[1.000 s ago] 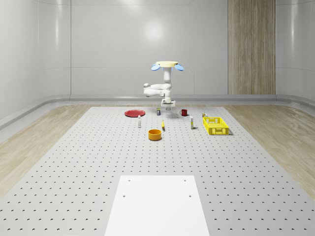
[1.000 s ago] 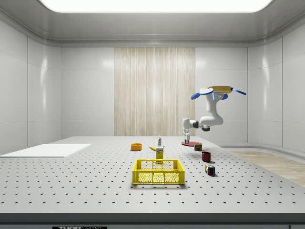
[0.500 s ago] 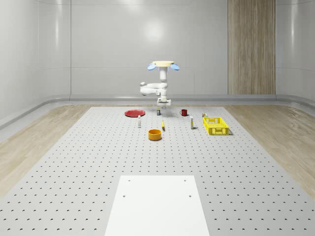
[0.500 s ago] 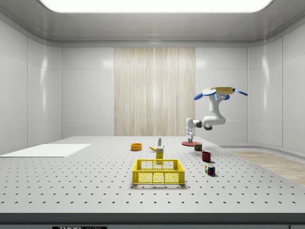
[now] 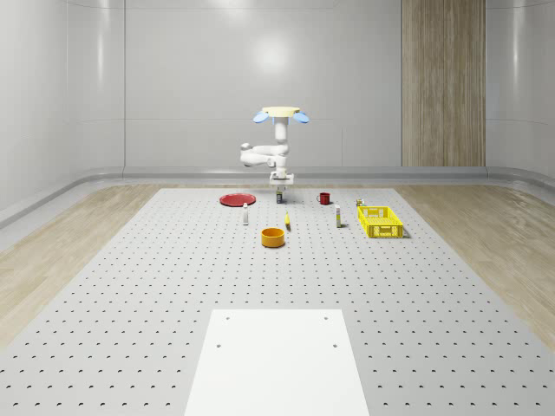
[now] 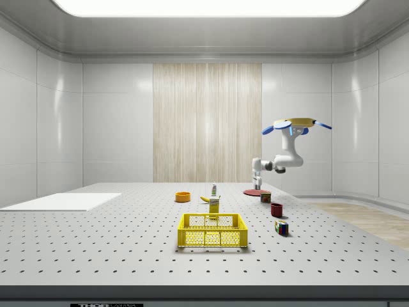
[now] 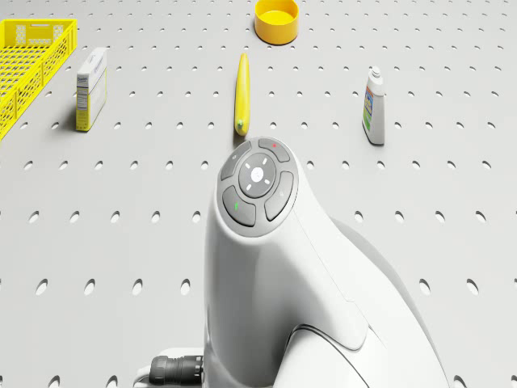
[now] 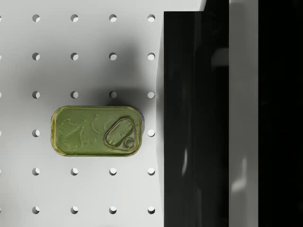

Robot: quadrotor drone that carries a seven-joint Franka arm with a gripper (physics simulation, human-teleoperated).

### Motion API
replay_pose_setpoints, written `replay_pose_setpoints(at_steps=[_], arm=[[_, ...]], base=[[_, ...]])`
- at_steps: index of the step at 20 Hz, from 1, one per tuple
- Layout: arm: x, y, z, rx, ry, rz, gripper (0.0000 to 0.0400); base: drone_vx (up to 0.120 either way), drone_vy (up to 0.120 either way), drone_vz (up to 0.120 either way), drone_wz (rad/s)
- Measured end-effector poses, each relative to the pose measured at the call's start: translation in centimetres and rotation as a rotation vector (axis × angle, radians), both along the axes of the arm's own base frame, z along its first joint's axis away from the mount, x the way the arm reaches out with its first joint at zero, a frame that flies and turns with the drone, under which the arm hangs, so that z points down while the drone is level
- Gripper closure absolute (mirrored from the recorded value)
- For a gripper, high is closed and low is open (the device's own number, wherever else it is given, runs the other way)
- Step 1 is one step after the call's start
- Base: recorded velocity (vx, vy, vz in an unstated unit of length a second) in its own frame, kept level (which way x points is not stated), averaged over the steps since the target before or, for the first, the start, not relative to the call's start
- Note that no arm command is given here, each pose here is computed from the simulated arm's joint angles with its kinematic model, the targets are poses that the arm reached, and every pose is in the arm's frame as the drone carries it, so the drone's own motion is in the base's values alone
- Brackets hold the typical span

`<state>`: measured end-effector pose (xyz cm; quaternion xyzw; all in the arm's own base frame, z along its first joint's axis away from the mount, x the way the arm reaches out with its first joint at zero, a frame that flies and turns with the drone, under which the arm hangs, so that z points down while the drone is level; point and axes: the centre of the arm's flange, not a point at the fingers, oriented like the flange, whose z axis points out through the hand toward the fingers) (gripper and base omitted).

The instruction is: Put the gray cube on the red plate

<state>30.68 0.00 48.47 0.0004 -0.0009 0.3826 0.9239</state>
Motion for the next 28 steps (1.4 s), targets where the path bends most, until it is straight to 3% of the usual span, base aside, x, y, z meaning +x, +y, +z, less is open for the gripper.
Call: replay_pose_setpoints(at_steps=[5,17,23,28], arm=[[0.0,0.0,0.0,0.0,0.0,0.0,0.015],[0.0,0.0,0.0,0.0,0.0,0.0,0.015],[0.0,0.0,0.0,0.0,0.0,0.0,0.015],[0.0,0.0,0.0,0.0,0.0,0.0,0.015]], base=[[0.0,-0.12,0.0,0.0],[-0.1,-0.12,0.0,0.0],[-0.007,-0.12,0.0,0.0],[-0.12,-0.12,0.0,0.0]])
